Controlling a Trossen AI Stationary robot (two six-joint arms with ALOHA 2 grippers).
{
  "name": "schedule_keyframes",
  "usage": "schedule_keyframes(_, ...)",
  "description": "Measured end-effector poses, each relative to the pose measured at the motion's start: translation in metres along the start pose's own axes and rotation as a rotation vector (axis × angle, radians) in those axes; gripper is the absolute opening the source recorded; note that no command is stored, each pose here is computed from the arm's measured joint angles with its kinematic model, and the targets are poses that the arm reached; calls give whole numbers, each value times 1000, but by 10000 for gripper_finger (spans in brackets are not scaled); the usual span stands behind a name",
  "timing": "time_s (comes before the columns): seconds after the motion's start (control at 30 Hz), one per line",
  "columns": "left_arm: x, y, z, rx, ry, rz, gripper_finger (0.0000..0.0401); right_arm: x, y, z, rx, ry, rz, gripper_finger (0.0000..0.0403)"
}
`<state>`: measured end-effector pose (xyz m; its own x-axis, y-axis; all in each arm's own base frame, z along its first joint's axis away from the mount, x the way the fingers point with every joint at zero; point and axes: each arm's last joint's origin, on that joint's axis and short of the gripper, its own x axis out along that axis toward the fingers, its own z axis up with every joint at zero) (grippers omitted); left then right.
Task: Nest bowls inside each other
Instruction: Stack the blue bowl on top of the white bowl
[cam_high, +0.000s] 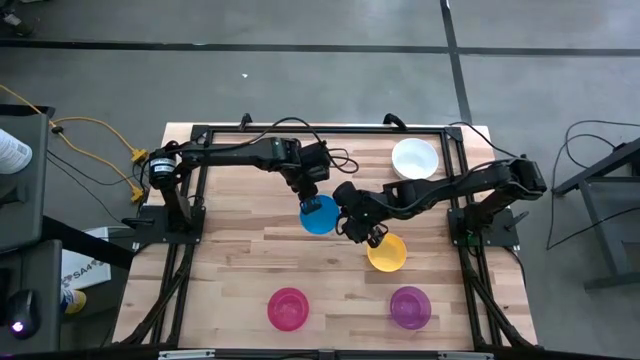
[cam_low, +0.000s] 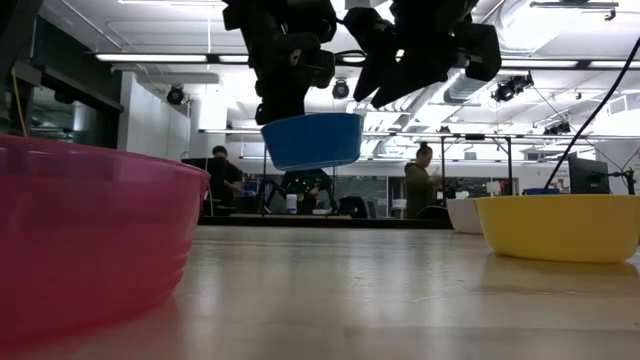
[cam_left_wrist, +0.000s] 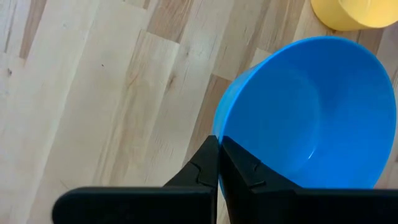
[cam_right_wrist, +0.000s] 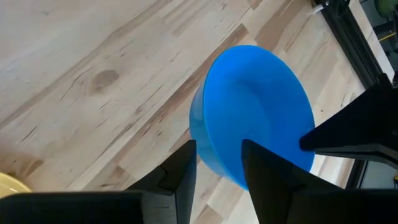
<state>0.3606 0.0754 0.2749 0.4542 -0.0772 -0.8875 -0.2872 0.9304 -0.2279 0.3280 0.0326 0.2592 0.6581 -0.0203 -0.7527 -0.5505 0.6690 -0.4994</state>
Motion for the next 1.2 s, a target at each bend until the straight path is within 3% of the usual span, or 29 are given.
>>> schedule_keyframes(1.2,-11,-12,5,31,-15,11,0,0,-1,3,83,-52,9,121)
